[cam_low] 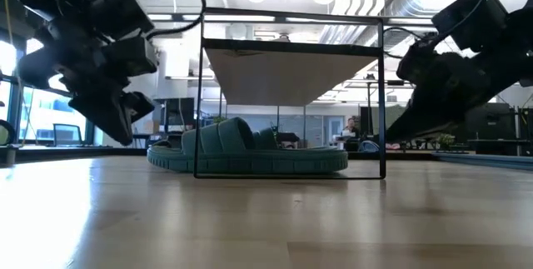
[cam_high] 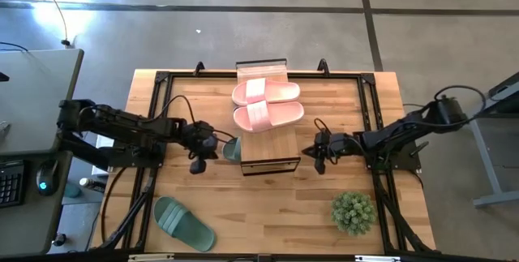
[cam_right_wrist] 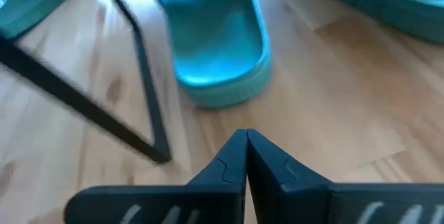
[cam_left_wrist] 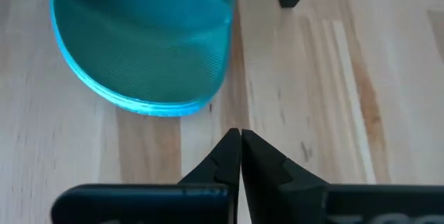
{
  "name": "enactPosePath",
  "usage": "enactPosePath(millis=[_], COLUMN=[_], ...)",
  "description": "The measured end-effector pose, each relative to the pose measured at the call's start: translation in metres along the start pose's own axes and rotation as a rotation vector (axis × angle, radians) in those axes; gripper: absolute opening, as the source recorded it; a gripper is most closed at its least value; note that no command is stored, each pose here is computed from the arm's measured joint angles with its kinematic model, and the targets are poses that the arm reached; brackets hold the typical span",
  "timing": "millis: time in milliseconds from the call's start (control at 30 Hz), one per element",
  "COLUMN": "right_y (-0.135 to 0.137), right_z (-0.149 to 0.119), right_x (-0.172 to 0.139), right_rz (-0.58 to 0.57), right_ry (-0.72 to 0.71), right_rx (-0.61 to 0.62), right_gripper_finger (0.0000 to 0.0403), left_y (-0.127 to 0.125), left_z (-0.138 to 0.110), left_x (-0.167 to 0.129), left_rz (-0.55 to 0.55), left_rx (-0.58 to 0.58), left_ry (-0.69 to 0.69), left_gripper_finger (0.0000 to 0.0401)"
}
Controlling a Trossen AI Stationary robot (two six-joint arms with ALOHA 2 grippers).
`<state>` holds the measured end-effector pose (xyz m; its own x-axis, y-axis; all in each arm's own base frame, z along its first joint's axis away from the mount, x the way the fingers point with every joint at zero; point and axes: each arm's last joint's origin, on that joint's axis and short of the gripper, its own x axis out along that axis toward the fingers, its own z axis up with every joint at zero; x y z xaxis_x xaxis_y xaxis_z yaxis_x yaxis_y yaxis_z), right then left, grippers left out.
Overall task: Pick and place slides into the shelf
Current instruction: Put the green slide under the shelf
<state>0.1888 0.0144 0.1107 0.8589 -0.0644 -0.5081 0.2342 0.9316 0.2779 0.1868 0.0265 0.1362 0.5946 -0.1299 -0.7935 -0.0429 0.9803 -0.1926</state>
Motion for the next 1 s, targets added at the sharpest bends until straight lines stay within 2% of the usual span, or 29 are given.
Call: enactPosePath(millis=[200, 433, 567, 833, 1000], right_y=[0.003, 0.003, 0.005, 0.003, 0.003], right_z=[-0.004, -0.013, -0.01, -0.016, -0.017], right_x=[0.007, 0.015, 0.016, 0.021, 0.026], right_rz=[-0.026, 0.035, 0.055, 0.046, 0.057], right_ry=[-0.029, 0.028, -0.02, 0.006, -0.024], right_rx=[-0.023, -0.014, -0.007, 0.001, 0.02], right_gripper_finger=[0.0, 0.0, 0.0, 0.0, 0.0], left_y=[0.002, 0.005, 0.006, 0.009, 0.01], left_z=[-0.001, 0.001, 0.005, 0.013, 0.015], left_x=[0.01, 0.02, 0.025, 0.036, 0.043], left_rz=[0.006, 0.011, 0.018, 0.016, 0.012], left_rx=[-0.007, -0.003, 0.004, 0.015, 0.005], left_ry=[0.028, 0.005, -0.035, -0.113, -0.144], left_gripper_finger=[0.0003, 0.0002, 0.0001, 0.0001, 0.0001])
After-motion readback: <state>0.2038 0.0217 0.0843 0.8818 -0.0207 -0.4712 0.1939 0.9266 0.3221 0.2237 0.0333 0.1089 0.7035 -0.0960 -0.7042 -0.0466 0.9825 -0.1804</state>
